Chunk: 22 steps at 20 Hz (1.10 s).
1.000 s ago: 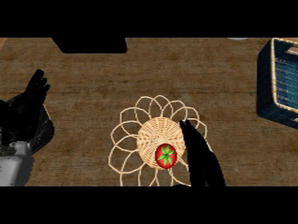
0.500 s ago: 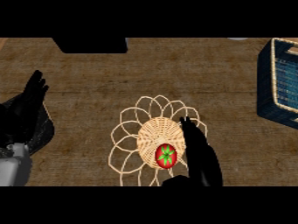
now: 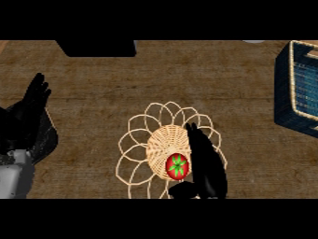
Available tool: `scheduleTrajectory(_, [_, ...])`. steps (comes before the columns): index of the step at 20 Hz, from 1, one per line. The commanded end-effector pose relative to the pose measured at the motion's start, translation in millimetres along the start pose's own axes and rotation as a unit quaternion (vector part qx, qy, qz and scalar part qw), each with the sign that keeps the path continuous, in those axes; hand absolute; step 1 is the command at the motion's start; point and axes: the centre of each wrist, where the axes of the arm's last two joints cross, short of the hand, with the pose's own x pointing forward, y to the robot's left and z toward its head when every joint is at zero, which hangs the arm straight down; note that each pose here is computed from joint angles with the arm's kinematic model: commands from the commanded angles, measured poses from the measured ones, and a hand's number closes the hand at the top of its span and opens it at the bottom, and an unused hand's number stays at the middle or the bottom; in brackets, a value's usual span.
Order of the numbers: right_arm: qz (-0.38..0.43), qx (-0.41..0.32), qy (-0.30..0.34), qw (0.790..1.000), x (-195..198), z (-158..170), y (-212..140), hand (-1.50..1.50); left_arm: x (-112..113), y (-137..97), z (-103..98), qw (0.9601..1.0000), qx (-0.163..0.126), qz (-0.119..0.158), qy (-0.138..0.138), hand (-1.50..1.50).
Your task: Pick the tomato from the placemat and place it in the basket
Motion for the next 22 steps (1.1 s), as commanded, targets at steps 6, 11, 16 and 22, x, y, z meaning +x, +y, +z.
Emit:
scheduleTrajectory(6, [0.013, 0.03, 0.004, 0.999, 6.1, -12.5, 17.4, -1.5, -1.9, -8.2, -2.1, 1.0, -0.006, 0.003, 0.003, 0.0])
scheduleTrajectory(11, [0.08, 0.101, -0.024, 0.991, -26.2, -9.7, 31.3, 1.5, -2.8, -12.3, -5.9, 1.0, -0.007, -0.006, -0.004, 0.0])
scheduleTrajectory(16, [0.02, 0.091, -0.04, 0.995, -22.8, -9.7, 41.4, 1.5, 2.7, 0.9, 7.2, 1.0, -0.006, -0.001, 0.0, 0.0])
scheduleTrajectory(22, [0.031, 0.117, -0.085, 0.989, -45.7, 6.4, 29.4, 1.5, -2.6, -13.9, 2.0, 1.0, 0.001, -0.005, -0.006, 0.0])
